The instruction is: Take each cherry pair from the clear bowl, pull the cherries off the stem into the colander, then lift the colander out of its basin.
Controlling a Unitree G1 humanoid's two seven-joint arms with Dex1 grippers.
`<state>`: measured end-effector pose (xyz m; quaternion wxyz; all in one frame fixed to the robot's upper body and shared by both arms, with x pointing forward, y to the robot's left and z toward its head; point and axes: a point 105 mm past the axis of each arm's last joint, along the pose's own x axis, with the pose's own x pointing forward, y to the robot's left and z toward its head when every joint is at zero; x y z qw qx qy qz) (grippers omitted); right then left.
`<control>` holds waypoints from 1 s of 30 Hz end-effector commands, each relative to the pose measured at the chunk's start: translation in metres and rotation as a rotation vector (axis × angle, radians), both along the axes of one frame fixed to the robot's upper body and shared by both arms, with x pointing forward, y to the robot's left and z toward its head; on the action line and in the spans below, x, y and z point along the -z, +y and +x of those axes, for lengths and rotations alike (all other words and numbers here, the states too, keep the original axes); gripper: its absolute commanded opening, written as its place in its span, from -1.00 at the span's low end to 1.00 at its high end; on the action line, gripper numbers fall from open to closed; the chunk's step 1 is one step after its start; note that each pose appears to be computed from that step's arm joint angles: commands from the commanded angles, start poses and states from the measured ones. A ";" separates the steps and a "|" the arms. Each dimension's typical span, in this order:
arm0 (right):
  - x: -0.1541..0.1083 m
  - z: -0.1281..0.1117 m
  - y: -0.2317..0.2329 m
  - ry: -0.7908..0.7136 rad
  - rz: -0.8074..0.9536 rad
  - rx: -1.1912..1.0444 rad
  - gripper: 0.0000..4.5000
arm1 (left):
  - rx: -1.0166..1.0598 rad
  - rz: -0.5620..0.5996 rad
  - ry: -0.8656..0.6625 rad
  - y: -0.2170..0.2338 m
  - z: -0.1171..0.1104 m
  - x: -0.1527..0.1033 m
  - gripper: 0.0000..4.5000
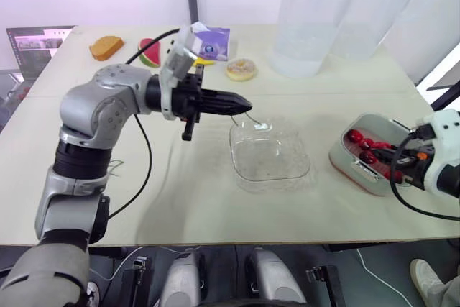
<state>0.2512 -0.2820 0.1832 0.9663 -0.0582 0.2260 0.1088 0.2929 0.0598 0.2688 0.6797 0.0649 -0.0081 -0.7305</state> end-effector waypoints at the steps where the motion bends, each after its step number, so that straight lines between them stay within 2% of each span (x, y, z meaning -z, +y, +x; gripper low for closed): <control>1: -0.014 0.000 0.001 -0.067 -0.019 -0.009 0.21 | 0.015 -0.022 -0.038 0.000 -0.003 -0.011 -1.00; 4: -0.018 -0.003 0.001 -0.077 -0.019 -0.019 0.90 | 0.017 -0.020 -0.042 0.001 -0.002 -0.011 -1.00; 5: -0.023 -0.004 0.002 -0.096 -0.015 -0.027 0.99 | 0.017 -0.021 -0.042 0.001 -0.002 -0.011 -1.00; 10: -0.066 -0.007 0.027 -0.265 0.045 -0.171 0.99 | 0.007 -0.008 -0.042 0.007 -0.001 -0.008 -1.00; 12: -0.085 -0.018 0.060 -0.358 0.090 -0.369 0.99 | -0.006 0.003 -0.039 0.013 -0.001 -0.005 -1.00; 14: -0.091 -0.034 0.087 -0.401 0.122 -0.540 0.99 | -0.017 0.017 -0.041 0.018 -0.002 -0.003 -1.00; 18: -0.073 -0.057 0.124 -0.369 0.169 -0.757 0.99 | -0.030 0.045 -0.031 0.026 -0.008 0.004 -1.00; 24: -0.053 -0.052 0.127 -0.345 0.157 -0.760 0.99 | -0.078 0.062 -0.024 0.033 -0.012 0.012 -1.00; 26: -0.051 -0.052 0.128 -0.343 0.164 -0.770 0.99 | -0.147 0.086 -0.025 0.043 -0.009 0.020 -1.00; 30: -0.048 -0.056 0.133 -0.336 0.171 -0.803 0.99 | -0.435 0.094 0.003 0.084 0.010 0.037 -1.00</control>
